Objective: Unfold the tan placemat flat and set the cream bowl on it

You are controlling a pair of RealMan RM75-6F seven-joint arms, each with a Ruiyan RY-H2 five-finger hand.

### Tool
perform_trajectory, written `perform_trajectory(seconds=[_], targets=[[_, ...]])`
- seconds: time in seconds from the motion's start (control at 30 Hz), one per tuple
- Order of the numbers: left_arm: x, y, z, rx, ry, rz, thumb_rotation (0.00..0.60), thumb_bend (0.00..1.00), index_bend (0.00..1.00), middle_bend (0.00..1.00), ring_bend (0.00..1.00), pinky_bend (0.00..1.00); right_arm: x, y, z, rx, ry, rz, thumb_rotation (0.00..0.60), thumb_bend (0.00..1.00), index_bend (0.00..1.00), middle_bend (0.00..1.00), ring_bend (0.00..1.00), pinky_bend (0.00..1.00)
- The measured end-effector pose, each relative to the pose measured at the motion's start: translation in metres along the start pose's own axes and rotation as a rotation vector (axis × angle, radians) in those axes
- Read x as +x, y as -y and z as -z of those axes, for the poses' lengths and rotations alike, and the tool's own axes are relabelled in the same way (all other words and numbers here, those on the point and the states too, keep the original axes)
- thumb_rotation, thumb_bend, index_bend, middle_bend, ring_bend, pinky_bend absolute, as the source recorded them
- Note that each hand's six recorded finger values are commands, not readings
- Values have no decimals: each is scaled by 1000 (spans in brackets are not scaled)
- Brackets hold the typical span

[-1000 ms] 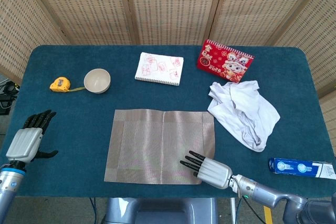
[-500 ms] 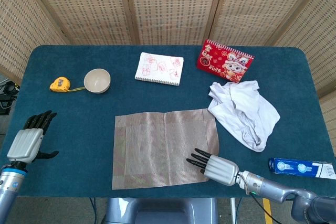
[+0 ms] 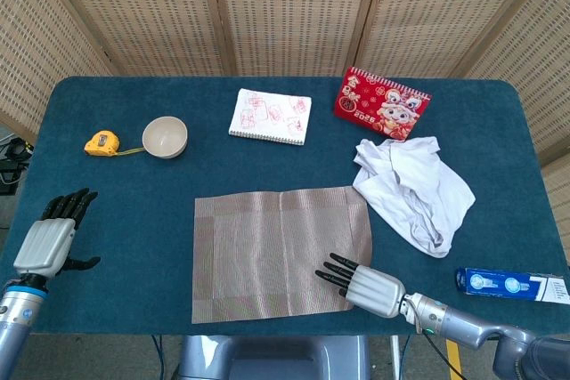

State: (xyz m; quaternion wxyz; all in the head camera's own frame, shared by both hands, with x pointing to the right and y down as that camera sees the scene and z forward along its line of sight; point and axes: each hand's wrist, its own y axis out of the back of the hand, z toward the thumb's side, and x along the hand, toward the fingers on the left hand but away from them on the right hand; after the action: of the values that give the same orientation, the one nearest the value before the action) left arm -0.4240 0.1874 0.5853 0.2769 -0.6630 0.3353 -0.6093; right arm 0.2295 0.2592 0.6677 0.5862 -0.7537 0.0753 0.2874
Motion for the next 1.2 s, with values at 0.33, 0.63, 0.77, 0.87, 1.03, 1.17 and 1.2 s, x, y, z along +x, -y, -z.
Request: perform_trajectory(seconds=[0.33, 0.63, 0.77, 0.87, 1.03, 1.17, 1.2], targets=[[0, 0, 1, -2, -1, 0, 600, 0, 0, 0, 0, 0, 2, -2, 1, 4, 30, 6, 600, 0, 5, 0, 0, 0], [4, -3, 2, -9, 5, -15, 600, 0, 0, 0, 0, 0, 33, -38, 16, -58, 202, 102, 600, 0, 0, 0, 0, 0], [13, -7, 1, -12, 21, -37, 600, 0, 0, 0, 0, 0, 59, -48, 42, -92, 354, 142, 600, 0, 0, 0, 0, 0], [27, -12, -4, -16, 53, -66, 600, 0, 0, 0, 0, 0, 78, -47, 61, -170, 472, 172, 600, 0, 0, 0, 0, 0], [55, -25, -23, -21, 124, -114, 600, 0, 0, 0, 0, 0, 113, -39, 85, -309, 656, 261, 600, 0, 0, 0, 0, 0], [81, -30, -42, -8, 172, -120, 600, 0, 0, 0, 0, 0, 137, -27, 91, -365, 786, 322, 600, 0, 0, 0, 0, 0], [90, -31, -49, -4, 185, -117, 600, 0, 0, 0, 0, 0, 140, -25, 90, -376, 805, 331, 600, 0, 0, 0, 0, 0]])
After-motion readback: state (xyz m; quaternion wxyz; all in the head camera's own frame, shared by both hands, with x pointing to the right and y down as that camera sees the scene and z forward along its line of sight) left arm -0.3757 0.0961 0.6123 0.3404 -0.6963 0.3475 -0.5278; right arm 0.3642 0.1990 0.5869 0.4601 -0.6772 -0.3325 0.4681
